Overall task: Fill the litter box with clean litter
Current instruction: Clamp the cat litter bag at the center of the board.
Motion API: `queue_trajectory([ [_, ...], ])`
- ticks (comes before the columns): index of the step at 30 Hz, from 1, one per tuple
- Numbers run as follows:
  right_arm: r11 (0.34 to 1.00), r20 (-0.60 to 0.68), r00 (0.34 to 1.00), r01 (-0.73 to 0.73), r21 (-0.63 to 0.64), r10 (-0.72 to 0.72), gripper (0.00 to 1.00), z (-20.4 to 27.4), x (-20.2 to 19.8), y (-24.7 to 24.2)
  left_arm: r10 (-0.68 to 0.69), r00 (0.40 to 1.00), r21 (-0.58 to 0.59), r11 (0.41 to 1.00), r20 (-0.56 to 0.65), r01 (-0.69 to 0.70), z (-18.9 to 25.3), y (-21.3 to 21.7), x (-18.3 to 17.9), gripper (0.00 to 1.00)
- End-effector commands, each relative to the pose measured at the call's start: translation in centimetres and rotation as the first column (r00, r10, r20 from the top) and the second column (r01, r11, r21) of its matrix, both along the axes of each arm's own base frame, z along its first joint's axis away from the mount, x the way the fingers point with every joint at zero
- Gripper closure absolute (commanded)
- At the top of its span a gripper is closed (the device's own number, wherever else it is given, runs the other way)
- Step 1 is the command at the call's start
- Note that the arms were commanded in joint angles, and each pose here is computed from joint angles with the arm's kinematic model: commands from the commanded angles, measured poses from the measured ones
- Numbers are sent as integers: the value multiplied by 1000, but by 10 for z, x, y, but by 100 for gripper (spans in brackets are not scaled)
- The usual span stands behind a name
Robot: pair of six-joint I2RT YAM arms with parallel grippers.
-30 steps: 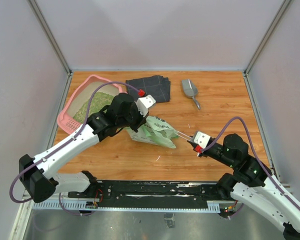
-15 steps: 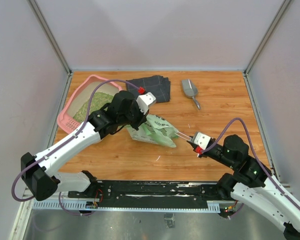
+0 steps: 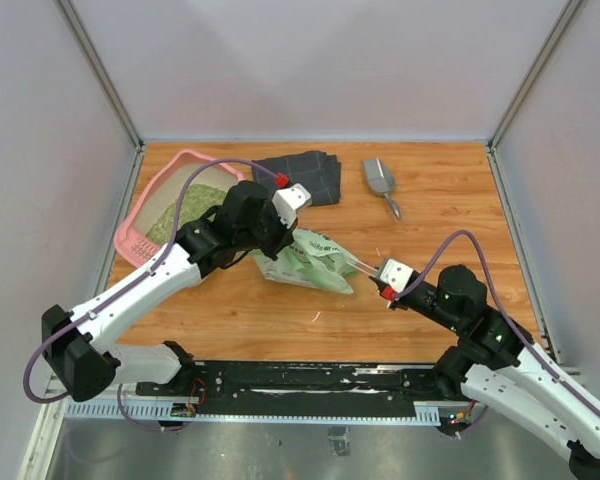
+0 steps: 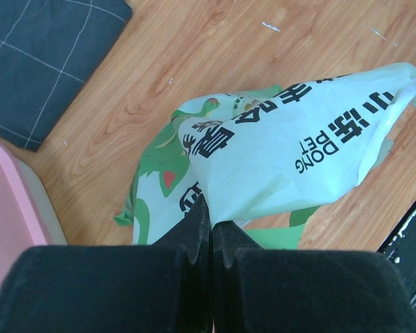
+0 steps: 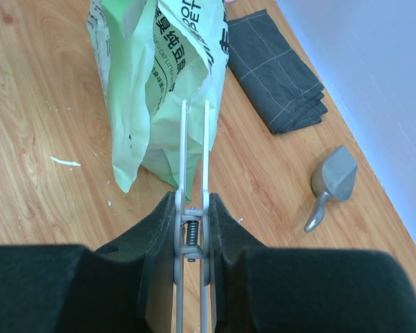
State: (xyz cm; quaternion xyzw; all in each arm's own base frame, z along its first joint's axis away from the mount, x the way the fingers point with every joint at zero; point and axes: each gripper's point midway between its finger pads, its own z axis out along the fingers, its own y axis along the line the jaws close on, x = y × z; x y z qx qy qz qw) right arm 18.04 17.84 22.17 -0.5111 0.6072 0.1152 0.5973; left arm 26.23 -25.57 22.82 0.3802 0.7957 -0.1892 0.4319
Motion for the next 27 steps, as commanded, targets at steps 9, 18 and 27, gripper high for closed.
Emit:
queue_trajectory([
  [9,998,68,995,67,-6,-66,99,2,8,-5,9,977,-225,974,213,40,96,-21,20,100],
  [18,989,118,982,145,16,-146,99,-6,20,-14,-2,985,-264,963,171,48,102,-26,23,100],
  [27,991,195,975,91,95,-108,99,8,21,-1,-21,987,-274,960,162,65,101,-28,20,100],
])
